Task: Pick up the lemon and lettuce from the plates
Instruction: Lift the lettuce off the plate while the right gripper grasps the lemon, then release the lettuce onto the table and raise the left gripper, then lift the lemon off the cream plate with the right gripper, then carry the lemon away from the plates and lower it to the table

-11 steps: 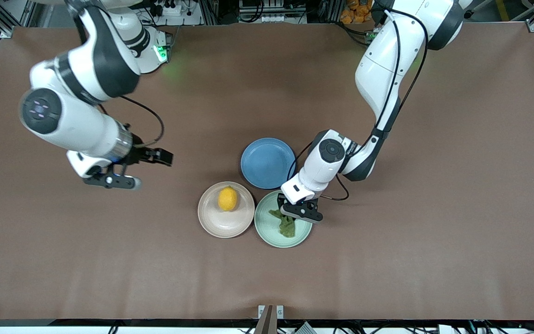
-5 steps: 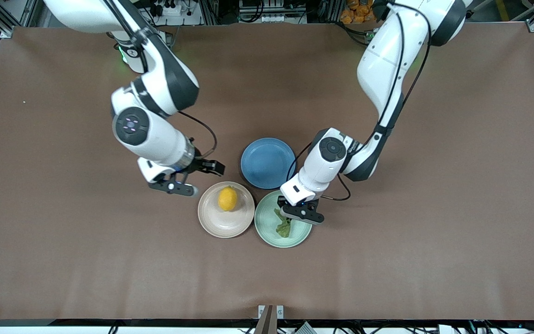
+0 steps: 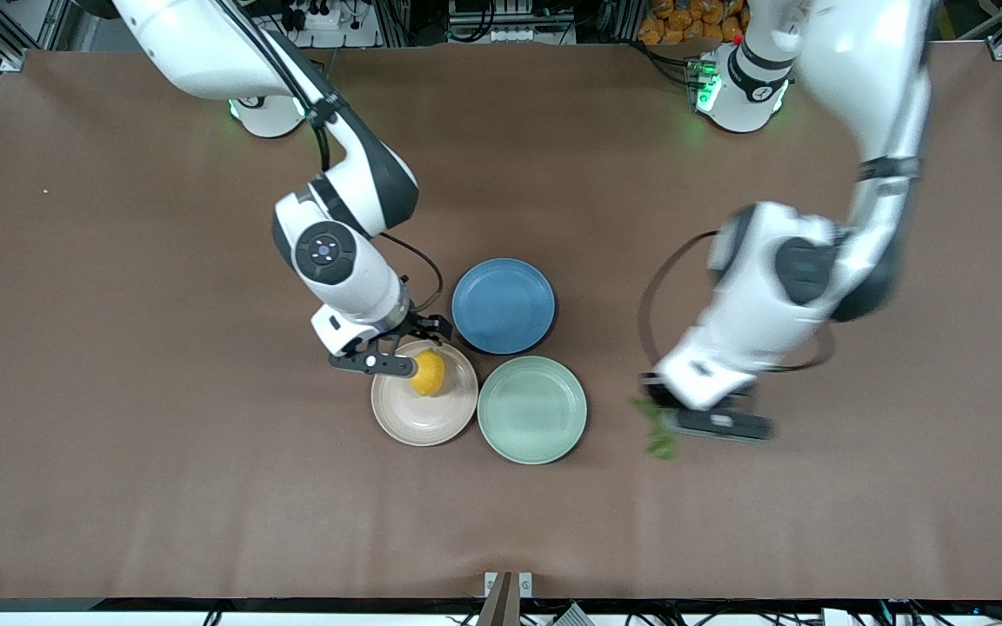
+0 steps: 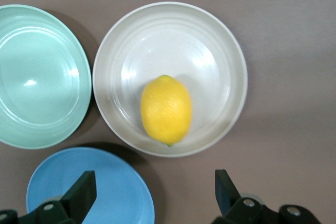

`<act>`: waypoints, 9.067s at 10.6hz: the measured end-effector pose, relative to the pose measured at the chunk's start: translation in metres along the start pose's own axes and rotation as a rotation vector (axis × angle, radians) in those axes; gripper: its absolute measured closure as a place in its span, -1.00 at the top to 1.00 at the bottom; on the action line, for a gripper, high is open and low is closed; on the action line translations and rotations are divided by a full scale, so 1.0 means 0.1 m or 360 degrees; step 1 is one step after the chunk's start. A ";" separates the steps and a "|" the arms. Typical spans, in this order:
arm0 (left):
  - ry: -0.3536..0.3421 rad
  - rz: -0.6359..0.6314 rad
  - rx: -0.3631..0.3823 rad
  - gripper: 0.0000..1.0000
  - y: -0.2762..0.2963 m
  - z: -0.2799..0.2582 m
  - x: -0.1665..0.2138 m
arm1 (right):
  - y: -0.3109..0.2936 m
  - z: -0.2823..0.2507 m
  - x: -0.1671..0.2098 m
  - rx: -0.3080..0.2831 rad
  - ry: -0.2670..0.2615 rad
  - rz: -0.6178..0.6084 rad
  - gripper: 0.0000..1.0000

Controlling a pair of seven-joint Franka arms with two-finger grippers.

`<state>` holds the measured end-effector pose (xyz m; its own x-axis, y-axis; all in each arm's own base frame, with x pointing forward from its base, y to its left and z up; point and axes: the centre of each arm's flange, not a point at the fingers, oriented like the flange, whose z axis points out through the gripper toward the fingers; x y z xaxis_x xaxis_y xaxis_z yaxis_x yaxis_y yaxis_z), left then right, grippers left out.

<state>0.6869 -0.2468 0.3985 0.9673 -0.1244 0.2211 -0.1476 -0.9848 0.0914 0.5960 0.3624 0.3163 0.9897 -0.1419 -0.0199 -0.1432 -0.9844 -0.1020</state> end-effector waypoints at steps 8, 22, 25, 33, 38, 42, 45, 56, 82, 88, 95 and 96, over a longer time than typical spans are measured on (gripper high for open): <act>-0.0474 -0.0053 0.0077 -0.89 -1.42 1.55 -0.50 | 0.03 0.66 0.14 0.0005 0.0127 -0.0038 1.00; -0.0262 -0.0101 0.0096 1.00 -1.67 -0.42 -0.15 | 0.11 1.30 0.17 0.0005 0.0163 -0.0043 1.00; -0.0187 -0.0134 0.0106 1.00 -1.63 -1.11 -0.18 | 0.11 1.32 0.17 0.0007 0.0166 -0.0044 1.00; -0.0221 -0.0299 0.0131 1.00 -1.50 -2.11 -0.50 | 0.12 1.40 0.18 0.0021 0.0187 -0.0046 0.66; -0.0239 -0.0331 0.0135 1.00 -1.49 -2.12 -0.53 | 0.13 1.39 0.21 0.0017 0.0191 -0.0040 0.22; -0.0250 -0.0346 0.0137 1.00 -1.50 -2.08 -0.54 | 0.23 1.21 0.40 -0.0026 0.0163 0.0005 0.22; -0.0242 -0.0362 0.0138 1.00 -1.50 -2.11 -0.54 | 0.41 0.91 0.59 -0.0065 0.0135 0.0009 0.22; -0.0245 -0.0403 0.0150 1.00 -1.63 -2.27 -0.74 | 2.36 -0.46 1.15 -0.0110 -0.0194 -0.0325 0.22; -0.0185 -0.0400 0.0226 1.00 -1.67 -2.66 -0.91 | 4.23 0.80 0.45 -0.0203 0.0003 -0.0316 0.28; -0.0217 -0.0398 0.0228 1.00 -1.64 -2.74 -0.93 | 4.19 0.79 0.48 -0.0201 0.0011 -0.0324 1.00; -0.0207 -0.0397 0.0227 1.00 -1.63 -2.83 -0.92 | 3.99 -0.02 0.86 -0.0210 -0.0148 -0.0320 1.00; -0.0208 -0.0394 0.0226 1.00 -1.62 -2.83 -0.92 | 3.95 -0.14 0.89 -0.0212 -0.0139 -0.0326 1.00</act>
<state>0.5631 -0.0416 0.6382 0.9899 0.1161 0.0812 0.1175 -0.9930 -0.0119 0.6272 -0.0404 0.2881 0.9930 0.0657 -0.0986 0.0679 -0.9975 0.0188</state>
